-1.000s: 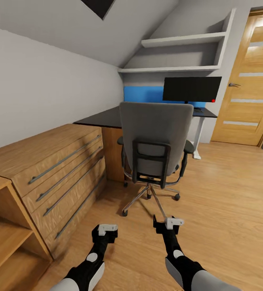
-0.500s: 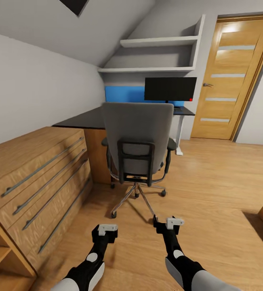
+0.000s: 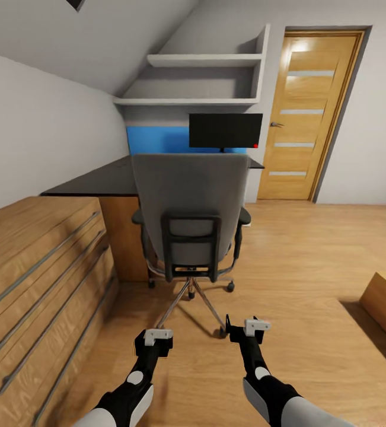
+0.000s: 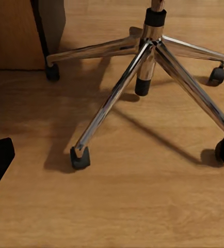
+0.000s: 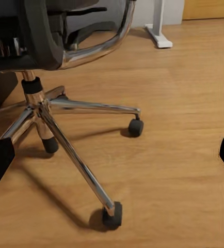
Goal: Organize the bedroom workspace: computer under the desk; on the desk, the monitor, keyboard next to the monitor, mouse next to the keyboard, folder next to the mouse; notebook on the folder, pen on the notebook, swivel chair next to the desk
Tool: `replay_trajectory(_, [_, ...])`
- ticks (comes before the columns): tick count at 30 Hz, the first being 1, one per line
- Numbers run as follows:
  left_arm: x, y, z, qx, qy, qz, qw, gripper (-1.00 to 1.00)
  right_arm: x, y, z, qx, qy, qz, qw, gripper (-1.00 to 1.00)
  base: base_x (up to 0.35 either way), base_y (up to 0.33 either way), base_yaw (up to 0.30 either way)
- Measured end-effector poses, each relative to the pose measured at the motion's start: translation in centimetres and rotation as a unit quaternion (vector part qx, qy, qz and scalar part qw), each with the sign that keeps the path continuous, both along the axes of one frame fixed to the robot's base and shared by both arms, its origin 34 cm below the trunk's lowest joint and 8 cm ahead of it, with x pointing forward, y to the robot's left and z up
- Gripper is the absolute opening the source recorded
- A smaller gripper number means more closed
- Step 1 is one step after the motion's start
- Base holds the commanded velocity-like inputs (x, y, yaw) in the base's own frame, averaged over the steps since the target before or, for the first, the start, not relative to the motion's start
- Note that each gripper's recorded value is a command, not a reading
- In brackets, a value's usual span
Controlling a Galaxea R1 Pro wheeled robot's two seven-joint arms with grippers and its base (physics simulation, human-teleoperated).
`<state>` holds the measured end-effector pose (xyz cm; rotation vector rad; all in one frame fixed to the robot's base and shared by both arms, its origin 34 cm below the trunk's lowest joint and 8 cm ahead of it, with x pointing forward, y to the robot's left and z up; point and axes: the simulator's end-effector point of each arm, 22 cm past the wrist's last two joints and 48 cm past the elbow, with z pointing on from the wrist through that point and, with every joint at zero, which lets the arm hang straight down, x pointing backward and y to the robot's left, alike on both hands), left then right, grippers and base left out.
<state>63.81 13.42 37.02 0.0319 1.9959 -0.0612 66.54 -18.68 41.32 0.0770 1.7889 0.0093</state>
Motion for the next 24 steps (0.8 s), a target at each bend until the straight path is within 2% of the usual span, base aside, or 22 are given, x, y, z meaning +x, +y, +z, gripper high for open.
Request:
replay_trajectory(6, [-0.01, 0.01, -0.04, 0.000, 0.001, 0.000, 1.0000, 1.00, -0.44, -0.29, -0.74, -0.005, 0.009, -0.001, 1.0000, 1.00, 0.242, 0.058, -0.204])
replay_trajectory(18, [0.00, 0.10, -0.06, 0.000, 0.001, 0.002, 1.0000, 1.00, -0.58, 0.33, -0.88, -0.004, 0.010, 0.003, 0.9999, 1.00, 0.085, 0.067, -0.015])
replay_trajectory(24, [-0.02, 0.05, -0.04, 0.000, 0.001, 0.001, 1.0000, 1.00, -0.59, 0.50, -0.82, -0.007, 0.009, 0.007, 0.9999, 1.00, 0.264, 0.003, 0.000])
